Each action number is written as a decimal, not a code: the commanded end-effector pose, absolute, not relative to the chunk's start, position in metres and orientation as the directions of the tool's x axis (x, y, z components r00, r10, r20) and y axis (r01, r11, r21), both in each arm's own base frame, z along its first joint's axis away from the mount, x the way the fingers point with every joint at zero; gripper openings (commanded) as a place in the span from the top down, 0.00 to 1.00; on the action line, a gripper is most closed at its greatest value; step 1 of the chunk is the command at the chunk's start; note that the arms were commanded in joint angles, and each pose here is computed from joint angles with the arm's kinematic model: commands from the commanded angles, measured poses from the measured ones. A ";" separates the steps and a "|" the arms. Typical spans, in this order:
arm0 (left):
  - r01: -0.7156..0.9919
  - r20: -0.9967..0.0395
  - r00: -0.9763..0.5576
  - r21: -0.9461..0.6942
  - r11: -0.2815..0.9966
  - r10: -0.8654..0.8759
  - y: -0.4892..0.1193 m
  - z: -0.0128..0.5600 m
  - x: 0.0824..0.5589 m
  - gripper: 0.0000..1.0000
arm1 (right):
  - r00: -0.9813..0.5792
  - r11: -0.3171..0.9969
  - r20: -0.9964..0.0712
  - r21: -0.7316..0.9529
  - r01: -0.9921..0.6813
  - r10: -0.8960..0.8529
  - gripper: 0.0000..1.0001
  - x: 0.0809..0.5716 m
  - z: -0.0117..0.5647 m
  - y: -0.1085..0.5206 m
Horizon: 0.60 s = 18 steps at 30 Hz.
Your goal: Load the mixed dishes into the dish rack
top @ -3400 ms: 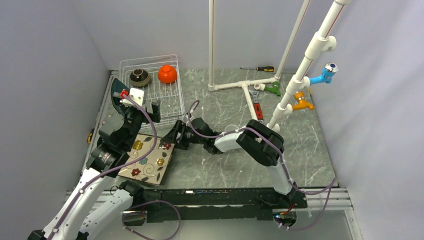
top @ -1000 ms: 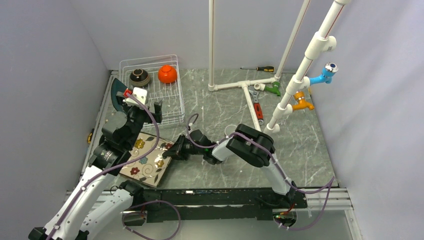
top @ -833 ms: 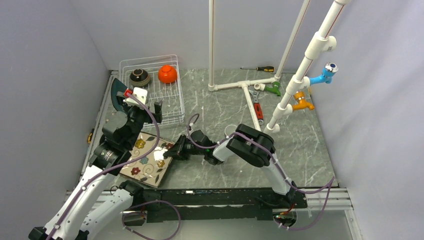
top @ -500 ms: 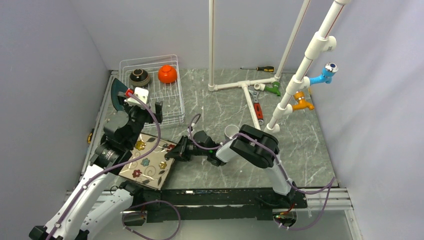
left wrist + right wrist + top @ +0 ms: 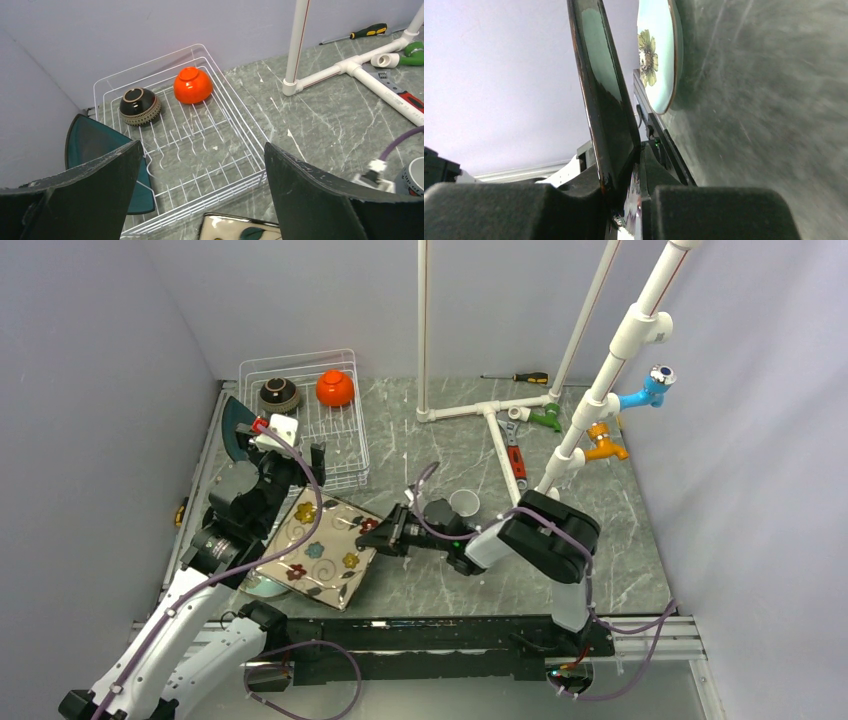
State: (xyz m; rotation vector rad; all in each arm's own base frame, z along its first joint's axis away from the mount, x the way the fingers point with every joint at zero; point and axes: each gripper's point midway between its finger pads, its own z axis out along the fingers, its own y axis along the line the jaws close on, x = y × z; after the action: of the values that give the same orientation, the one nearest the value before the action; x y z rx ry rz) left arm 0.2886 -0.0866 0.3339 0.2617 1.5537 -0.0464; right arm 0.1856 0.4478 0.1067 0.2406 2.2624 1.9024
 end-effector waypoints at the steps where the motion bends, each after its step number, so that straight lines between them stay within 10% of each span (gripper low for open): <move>1: 0.167 -0.994 0.050 0.105 0.980 0.098 -0.082 0.348 0.287 0.02 | -0.954 -0.198 -0.125 0.963 -0.183 0.274 1.00 0.178 0.230 0.416; 18: 0.196 -0.988 -0.117 -0.127 0.972 -0.105 -0.081 0.341 0.245 0.01 | -0.865 -0.139 -0.195 0.947 -0.288 0.463 1.00 0.189 0.264 0.315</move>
State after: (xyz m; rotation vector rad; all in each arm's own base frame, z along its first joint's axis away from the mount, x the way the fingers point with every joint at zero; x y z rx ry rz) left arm 0.2707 -0.0791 0.3170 0.1229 1.6813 -0.1292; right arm 0.1952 0.3294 0.1510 0.3896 2.0830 1.8265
